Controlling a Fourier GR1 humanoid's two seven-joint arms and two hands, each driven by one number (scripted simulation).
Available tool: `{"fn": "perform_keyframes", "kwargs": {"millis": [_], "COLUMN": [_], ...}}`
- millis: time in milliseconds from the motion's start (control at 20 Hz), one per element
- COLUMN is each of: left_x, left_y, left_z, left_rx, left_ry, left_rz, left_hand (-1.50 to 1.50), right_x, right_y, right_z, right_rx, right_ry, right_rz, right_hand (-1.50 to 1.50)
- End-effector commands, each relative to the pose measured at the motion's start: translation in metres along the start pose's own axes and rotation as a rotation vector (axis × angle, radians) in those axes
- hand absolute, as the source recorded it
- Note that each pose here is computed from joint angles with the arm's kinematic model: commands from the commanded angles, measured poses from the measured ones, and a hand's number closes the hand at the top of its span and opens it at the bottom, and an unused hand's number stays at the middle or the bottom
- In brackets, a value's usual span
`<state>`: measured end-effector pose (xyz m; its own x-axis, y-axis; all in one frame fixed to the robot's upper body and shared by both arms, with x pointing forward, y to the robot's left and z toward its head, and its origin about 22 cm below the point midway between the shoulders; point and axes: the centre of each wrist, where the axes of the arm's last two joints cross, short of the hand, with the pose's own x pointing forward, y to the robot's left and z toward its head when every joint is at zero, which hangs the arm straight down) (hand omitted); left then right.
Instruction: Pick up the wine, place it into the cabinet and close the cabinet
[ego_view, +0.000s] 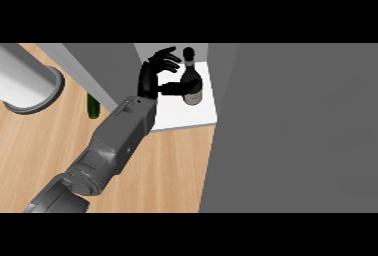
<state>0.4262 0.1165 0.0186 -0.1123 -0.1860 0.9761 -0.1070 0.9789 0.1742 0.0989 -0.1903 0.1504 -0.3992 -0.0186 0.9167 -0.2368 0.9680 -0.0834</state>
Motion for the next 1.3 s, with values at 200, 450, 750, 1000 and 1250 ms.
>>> {"fn": "perform_keyframes", "kwargs": {"millis": [200, 450, 750, 1000, 1250], "left_x": [0.016, 0.023, 0.035, 0.052, 0.05], "left_y": [0.011, 0.026, 0.014, -0.011, -0.012], "left_z": [-0.016, -0.024, -0.027, -0.025, -0.024], "left_rx": [0.064, 0.093, -0.011, -0.086, -0.169], "left_ry": [-0.024, -0.039, -0.098, -0.165, -0.185], "left_rz": [-0.092, -0.067, 0.11, 0.246, 0.317], "left_hand": [-1.5, -1.5, -1.5, 1.5, -1.5], "right_x": [0.022, 0.032, 0.027, 0.033, 0.037], "right_y": [0.001, 0.001, 0.0, 0.003, -0.006], "right_z": [0.007, 0.011, 0.01, 0.015, 0.015], "right_rx": [0.044, 0.048, 0.031, 0.037, 0.025], "right_ry": [-0.018, -0.02, -0.045, -0.016, 0.002], "right_rz": [-0.096, -0.108, -0.107, -0.115, -0.087], "right_hand": [-1.5, -1.5, -1.5, -1.5, -1.5]}}
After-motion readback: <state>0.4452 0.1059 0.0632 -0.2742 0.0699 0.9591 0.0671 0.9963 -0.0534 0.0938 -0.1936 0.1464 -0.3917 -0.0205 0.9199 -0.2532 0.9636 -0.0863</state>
